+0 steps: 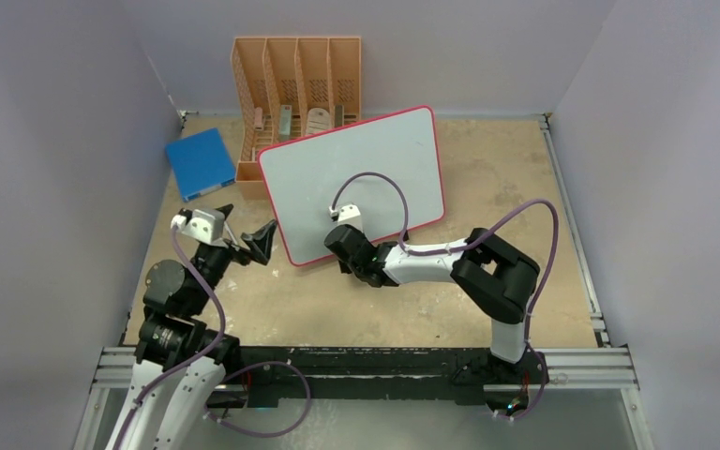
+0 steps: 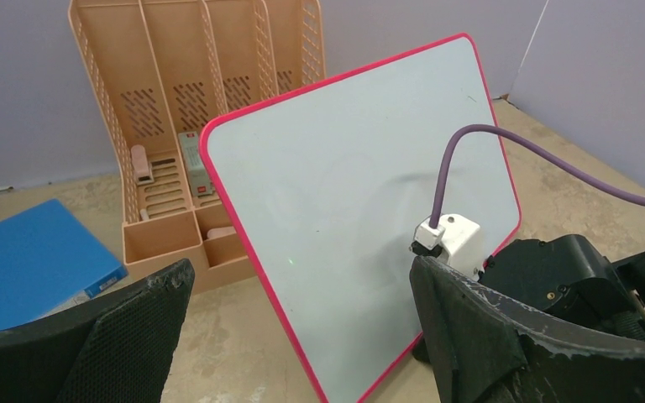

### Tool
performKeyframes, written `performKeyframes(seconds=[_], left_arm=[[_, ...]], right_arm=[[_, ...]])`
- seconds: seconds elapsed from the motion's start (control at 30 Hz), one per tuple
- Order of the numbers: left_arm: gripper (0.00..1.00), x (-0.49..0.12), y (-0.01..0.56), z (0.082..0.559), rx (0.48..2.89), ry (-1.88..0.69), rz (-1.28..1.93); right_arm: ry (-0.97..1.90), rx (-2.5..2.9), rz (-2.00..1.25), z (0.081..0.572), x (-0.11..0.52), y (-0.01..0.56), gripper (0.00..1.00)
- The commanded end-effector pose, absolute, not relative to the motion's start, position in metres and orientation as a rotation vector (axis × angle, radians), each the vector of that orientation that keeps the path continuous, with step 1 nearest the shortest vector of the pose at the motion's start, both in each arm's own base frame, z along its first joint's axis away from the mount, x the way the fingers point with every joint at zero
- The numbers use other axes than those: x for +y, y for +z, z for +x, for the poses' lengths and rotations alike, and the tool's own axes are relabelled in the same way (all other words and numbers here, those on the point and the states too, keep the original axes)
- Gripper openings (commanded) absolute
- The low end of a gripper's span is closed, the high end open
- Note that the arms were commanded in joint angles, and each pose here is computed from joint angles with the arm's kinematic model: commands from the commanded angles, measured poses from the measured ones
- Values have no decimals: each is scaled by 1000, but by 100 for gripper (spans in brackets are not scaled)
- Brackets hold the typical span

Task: Write a sentence on the whiteboard
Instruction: Move the whiteboard to the center of the board.

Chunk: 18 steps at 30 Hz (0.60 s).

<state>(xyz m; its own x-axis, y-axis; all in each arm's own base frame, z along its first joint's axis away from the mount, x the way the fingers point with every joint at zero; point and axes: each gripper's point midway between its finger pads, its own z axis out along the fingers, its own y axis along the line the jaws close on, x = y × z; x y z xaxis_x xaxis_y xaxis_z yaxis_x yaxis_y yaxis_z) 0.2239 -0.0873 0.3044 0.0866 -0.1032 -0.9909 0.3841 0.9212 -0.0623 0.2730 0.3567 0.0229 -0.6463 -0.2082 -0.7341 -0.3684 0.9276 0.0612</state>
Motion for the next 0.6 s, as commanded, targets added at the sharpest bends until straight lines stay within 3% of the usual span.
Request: performKeyframes(seconds=[0.0, 0.57], left_arm=[[100, -88, 317, 227, 1423, -373, 224], [100, -73, 299, 260, 1598, -308, 42]], right_arm=[[433, 2234, -332, 269, 383, 59, 26], [548, 2090, -327, 259, 363, 132, 81]])
